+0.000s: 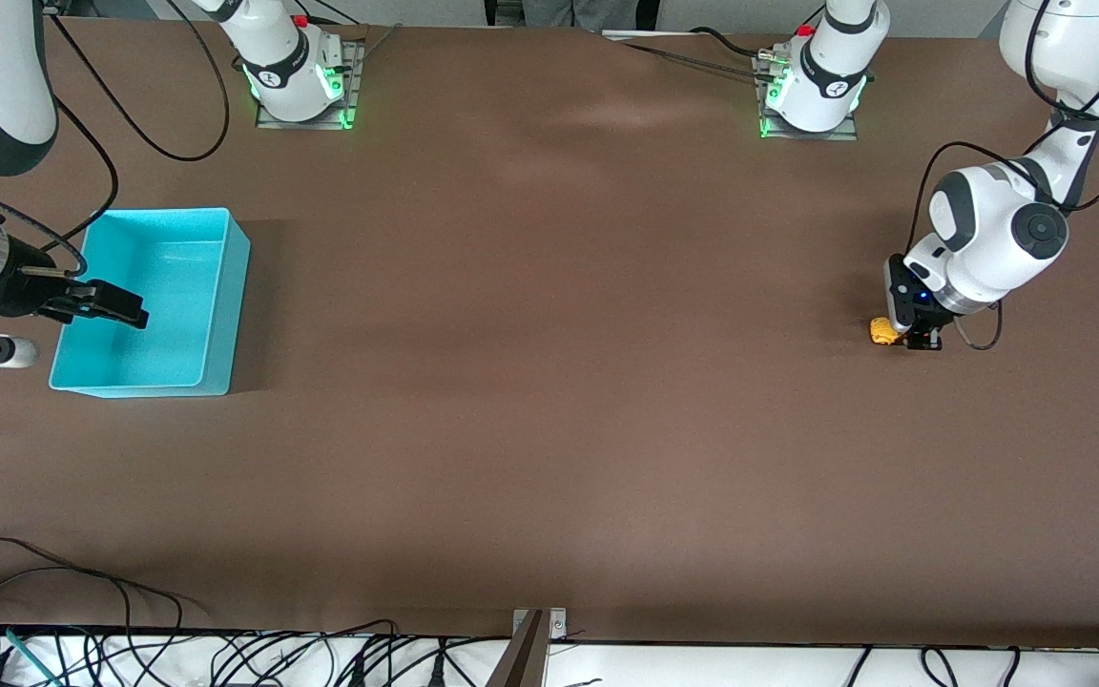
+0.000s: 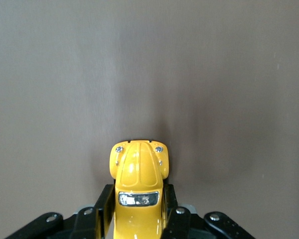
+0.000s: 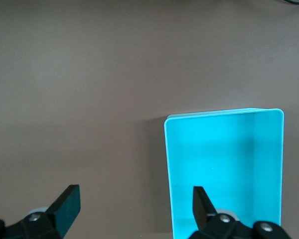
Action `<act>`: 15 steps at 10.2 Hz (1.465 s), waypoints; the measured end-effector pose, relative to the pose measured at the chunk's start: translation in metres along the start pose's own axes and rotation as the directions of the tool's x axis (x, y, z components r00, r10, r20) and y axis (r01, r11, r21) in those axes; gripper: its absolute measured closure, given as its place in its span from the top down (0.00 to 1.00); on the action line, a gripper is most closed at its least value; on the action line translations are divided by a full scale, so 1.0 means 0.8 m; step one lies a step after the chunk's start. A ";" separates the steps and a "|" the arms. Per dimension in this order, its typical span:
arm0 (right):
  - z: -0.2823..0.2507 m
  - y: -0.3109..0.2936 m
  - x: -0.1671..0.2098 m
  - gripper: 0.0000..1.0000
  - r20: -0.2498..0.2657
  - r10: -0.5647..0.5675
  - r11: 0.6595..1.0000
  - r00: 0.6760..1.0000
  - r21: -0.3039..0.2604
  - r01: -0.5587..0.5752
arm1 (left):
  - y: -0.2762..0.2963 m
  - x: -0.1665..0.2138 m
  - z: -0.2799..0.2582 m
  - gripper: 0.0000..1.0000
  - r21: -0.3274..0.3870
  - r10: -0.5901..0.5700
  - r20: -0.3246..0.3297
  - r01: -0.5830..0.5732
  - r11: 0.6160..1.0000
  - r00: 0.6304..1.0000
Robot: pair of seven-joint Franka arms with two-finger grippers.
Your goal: Wind up and store yellow beetle car
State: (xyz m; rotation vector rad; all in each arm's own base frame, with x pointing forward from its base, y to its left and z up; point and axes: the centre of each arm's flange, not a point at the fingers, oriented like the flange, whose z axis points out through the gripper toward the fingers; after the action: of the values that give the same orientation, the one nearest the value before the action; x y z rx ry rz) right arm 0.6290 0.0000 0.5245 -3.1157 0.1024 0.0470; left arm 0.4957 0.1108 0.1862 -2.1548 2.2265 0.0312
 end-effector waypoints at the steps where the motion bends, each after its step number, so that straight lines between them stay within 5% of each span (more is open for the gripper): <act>1: 0.000 0.000 0.000 1.00 0.000 0.000 1.000 1.000 0.000 0.000 | 0.001 -0.012 0.001 0.44 0.000 0.010 0.004 -0.010 1.000 1.000; 12: 0.003 0.004 0.000 1.00 0.005 0.005 1.000 1.000 -0.001 -0.005 | -0.008 -0.026 0.015 0.50 -0.004 -0.021 -0.012 0.021 1.000 1.000; 15: 0.003 0.004 0.000 1.00 0.005 0.005 1.000 1.000 -0.001 -0.005 | -0.014 -0.019 0.013 0.79 0.001 -0.010 -0.014 0.010 1.000 1.000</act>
State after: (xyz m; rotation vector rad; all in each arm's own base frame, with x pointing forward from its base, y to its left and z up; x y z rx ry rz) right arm 0.6284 -0.0031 0.5219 -3.1160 0.1105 0.0556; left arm 0.5076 0.1260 0.1766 -2.1723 2.2224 0.0144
